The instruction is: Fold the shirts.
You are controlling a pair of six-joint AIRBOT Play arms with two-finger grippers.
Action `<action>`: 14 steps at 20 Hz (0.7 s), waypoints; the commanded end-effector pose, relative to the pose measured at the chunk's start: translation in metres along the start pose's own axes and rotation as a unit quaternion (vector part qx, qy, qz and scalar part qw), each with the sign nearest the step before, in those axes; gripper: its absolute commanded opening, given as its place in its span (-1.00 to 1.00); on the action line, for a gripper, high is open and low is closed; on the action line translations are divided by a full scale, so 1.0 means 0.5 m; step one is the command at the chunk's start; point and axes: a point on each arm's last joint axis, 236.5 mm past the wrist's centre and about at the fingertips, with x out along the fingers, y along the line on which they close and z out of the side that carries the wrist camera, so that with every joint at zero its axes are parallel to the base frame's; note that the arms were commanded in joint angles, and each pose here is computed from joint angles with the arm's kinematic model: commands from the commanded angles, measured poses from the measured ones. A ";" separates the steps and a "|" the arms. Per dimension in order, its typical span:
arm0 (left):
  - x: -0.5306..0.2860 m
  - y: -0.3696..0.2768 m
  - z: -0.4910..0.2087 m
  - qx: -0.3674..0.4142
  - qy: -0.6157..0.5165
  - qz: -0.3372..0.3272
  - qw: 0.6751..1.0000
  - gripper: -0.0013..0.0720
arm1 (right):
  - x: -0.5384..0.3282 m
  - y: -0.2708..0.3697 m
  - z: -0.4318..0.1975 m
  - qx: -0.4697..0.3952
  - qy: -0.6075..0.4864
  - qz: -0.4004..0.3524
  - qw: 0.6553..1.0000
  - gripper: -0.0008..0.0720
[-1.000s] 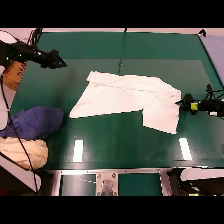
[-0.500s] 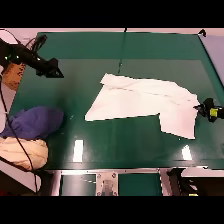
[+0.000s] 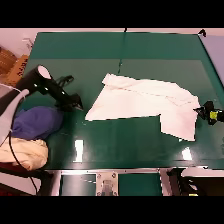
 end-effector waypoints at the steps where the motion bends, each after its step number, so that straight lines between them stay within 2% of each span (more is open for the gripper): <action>1: 0.090 -0.019 -0.024 -0.003 -0.004 -0.012 1.000 0.79 | 0.004 0.008 -0.004 -0.004 0.004 0.003 1.000 -0.93; 4: 0.119 -0.058 -0.023 0.022 -0.014 -0.028 0.999 0.79 | 0.007 0.011 -0.007 -0.006 0.006 0.003 1.000 -0.93; 5: 0.124 -0.064 -0.020 0.031 -0.018 -0.026 0.999 0.57 | 0.008 0.012 -0.007 -0.007 0.006 0.003 1.000 -0.93; 6: 0.126 -0.067 -0.014 0.035 -0.025 -0.024 0.999 0.23 | 0.008 0.013 -0.008 -0.007 0.007 0.003 1.000 -0.93; 7: 0.127 -0.069 -0.004 0.036 -0.035 -0.023 0.998 -0.01 | 0.009 0.014 -0.010 -0.008 0.009 0.004 1.000 -0.93; 9: 0.124 -0.063 0.018 0.045 -0.059 -0.017 0.997 -0.76 | 0.010 0.019 -0.017 -0.008 0.016 0.008 1.000 -0.93; 10: 0.123 -0.062 0.027 0.049 -0.069 -0.014 0.996 -0.91 | 0.010 0.023 -0.022 -0.008 0.022 0.012 1.000 -0.93; 14: 0.082 -0.082 0.061 0.095 -0.099 -0.006 0.991 -0.91 | 0.002 0.065 -0.048 -0.002 0.048 0.050 0.998 -0.93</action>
